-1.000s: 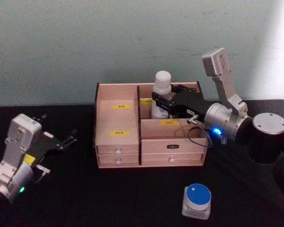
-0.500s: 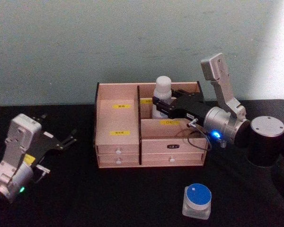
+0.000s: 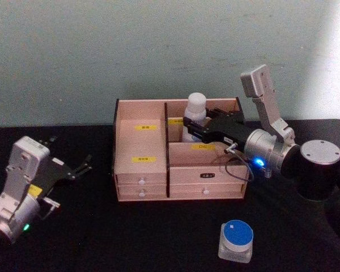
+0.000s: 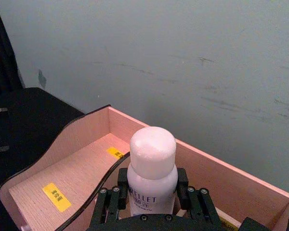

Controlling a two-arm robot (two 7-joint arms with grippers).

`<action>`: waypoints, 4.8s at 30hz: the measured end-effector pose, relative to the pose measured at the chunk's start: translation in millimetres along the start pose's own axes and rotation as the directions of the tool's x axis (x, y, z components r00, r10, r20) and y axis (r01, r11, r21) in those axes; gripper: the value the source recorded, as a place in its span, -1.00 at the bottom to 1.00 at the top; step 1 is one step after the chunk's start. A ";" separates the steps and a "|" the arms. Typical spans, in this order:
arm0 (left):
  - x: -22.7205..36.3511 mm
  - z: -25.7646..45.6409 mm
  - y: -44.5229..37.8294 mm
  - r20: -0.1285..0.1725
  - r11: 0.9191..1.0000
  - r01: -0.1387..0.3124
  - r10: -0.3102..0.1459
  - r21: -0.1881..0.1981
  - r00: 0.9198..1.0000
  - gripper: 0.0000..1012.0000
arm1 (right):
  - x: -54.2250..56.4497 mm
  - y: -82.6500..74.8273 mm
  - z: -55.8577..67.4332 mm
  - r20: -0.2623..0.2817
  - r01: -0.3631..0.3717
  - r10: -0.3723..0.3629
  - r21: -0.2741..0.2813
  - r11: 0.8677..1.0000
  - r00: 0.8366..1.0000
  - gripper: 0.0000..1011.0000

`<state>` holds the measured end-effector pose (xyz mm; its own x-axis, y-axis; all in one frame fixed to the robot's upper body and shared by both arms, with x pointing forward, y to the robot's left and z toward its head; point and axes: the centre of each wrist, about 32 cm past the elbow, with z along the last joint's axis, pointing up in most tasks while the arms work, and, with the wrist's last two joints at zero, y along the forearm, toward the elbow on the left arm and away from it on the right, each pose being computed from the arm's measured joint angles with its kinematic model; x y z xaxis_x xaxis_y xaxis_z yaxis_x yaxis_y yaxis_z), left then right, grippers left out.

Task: Pick up the facial cleanser and watermelon frost from the table and place them into the tiered storage box.

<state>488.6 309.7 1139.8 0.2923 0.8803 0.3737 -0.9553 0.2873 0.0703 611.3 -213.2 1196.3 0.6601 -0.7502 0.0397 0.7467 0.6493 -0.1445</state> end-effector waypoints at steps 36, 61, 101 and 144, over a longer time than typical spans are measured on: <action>0.0 0.0 0.0 0.000 1.000 0.000 0.000 0.000 1.000 0.98 | -0.6 -12.4 0.6 0.005 -0.005 0.005 0.010 1.000 1.000 0.98; 0.0 0.0 0.0 0.000 1.000 0.000 0.000 0.000 1.000 0.98 | -1.3 -124.0 -11.9 0.053 -0.211 0.213 -0.052 0.976 0.976 0.98; 0.0 0.0 0.0 0.000 1.000 0.000 0.000 0.000 1.000 0.98 | -3.0 -165.3 -50.1 0.094 -0.346 0.381 -0.263 0.901 0.920 0.98; 0.0 0.0 0.0 0.000 1.000 0.000 0.000 0.000 1.000 0.98 | -4.7 -155.6 -60.0 0.095 -0.332 0.371 -0.286 0.899 0.924 0.98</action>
<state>488.6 309.7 1139.8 0.2922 0.8803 0.3737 -0.9553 0.2873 0.0702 487.1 -318.2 1159.3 0.8946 -0.4402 0.0772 0.4288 0.7968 -0.4258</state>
